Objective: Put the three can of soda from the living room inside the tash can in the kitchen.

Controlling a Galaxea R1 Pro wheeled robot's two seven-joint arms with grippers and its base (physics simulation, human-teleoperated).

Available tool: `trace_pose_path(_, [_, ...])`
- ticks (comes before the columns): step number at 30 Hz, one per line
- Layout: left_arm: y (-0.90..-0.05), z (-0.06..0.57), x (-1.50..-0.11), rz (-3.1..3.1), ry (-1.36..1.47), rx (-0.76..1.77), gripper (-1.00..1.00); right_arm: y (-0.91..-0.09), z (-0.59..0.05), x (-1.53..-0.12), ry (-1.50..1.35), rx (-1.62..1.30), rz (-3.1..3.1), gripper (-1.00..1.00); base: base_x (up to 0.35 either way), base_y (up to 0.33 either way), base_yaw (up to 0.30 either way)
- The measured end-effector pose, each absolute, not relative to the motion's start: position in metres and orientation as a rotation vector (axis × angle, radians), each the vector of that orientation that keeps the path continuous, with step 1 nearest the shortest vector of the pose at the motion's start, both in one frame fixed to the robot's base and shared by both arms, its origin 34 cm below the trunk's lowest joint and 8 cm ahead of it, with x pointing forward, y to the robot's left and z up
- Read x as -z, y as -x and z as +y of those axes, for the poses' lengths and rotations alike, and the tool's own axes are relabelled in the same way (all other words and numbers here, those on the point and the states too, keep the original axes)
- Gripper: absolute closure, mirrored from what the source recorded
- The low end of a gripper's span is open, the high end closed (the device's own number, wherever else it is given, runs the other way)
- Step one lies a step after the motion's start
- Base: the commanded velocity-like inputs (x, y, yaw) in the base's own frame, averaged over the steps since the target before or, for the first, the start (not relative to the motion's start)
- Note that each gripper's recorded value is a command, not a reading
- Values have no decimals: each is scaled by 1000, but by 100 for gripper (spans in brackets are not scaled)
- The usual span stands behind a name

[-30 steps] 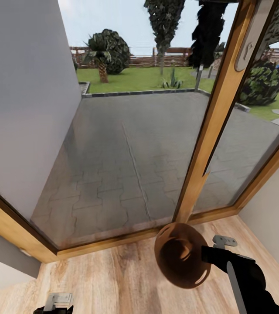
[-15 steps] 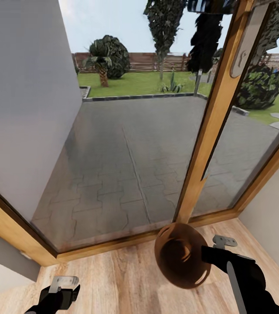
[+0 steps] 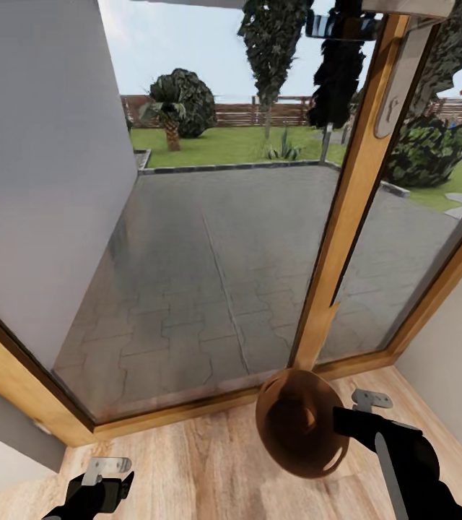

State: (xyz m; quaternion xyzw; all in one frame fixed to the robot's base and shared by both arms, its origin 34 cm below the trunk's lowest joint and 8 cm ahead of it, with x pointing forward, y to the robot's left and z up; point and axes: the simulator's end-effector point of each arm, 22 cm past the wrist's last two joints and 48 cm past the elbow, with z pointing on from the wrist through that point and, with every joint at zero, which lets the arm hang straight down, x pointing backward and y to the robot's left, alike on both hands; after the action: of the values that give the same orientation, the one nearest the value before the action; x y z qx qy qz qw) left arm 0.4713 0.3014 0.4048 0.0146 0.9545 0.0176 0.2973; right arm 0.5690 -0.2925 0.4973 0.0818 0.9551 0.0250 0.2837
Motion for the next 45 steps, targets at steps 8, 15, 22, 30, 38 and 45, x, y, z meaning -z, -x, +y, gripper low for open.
trace_pose_path(8, [-475,300,-411,2522,-37,-39,-100,-570,-293,-502,-219,-67,2545,100,0,0,0])
trace_pose_path(15, [-477,296,-415,2512,-26,-27,-100,-571,-292,-507,-218,-71,2534,100,0,0,0])
trace_pose_path(22, [-480,296,-419,2500,-27,-30,-100,-573,-292,-513,-218,-71,2523,100,0,0,0])
trace_pose_path(30, [-483,295,-424,2486,-25,-27,-100,-574,-293,-518,-218,-71,2511,100,0,0,0])
trace_pose_path(38, [-485,296,-429,2472,-25,-27,-100,-575,-294,-524,-217,-72,2498,100,0,0,0])
trace_pose_path(45, [-487,295,-432,2463,-25,-27,-100,-574,-294,-527,-217,-71,2497,100,0,0,-5])
